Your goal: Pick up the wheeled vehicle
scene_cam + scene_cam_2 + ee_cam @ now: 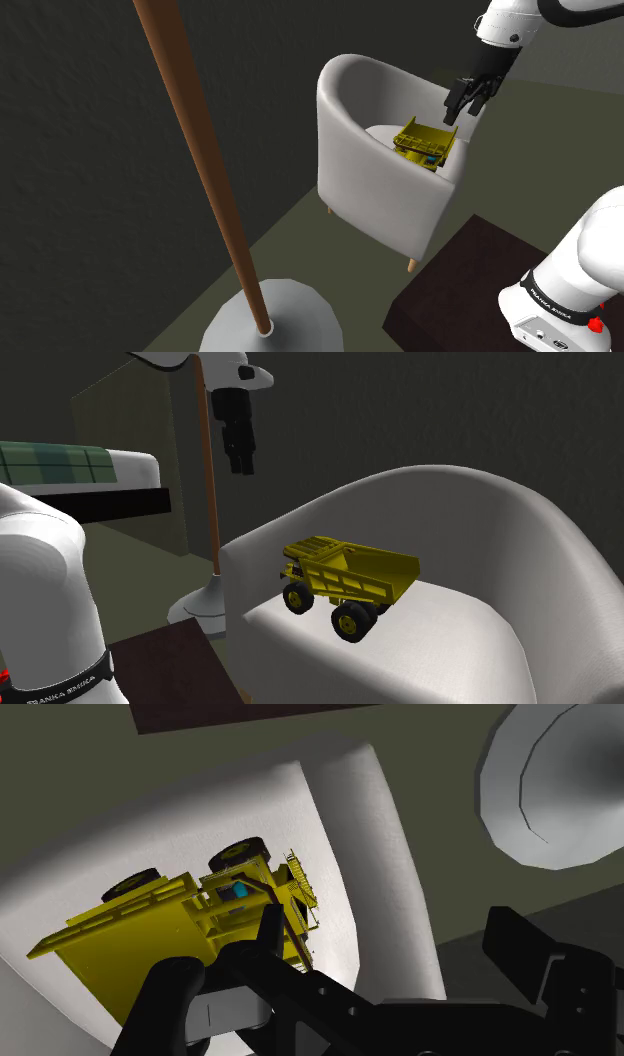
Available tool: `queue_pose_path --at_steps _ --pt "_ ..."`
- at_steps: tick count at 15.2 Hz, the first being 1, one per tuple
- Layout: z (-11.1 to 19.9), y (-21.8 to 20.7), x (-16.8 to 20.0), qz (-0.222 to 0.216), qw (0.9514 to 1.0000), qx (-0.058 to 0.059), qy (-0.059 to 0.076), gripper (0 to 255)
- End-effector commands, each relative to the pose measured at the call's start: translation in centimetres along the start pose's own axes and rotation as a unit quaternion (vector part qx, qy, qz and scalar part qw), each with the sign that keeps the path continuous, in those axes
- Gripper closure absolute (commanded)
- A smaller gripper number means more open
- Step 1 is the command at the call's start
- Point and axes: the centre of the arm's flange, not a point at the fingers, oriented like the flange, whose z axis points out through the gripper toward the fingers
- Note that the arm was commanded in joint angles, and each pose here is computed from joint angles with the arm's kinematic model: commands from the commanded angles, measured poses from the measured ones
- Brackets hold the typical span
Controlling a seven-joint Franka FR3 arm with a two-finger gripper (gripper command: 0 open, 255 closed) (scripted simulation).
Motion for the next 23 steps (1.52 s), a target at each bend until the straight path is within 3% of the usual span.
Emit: queue_pose_path --at_steps 1,6,12,17,23 --pt "0.0 0.0 0.0 0.0 1.0 0.0 0.0 0" --pt "3.5 0.9 6.1 0.077 0.9968 -0.004 -0.02 0" --pt "8.1 3.3 13.0 0.168 0.9847 -0.008 -0.045 0" --pt "12.1 6.3 18.1 0.243 0.9677 -0.011 -0.065 0" --pt "17.1 10.8 23.4 0.332 0.9392 -0.015 -0.088 0"
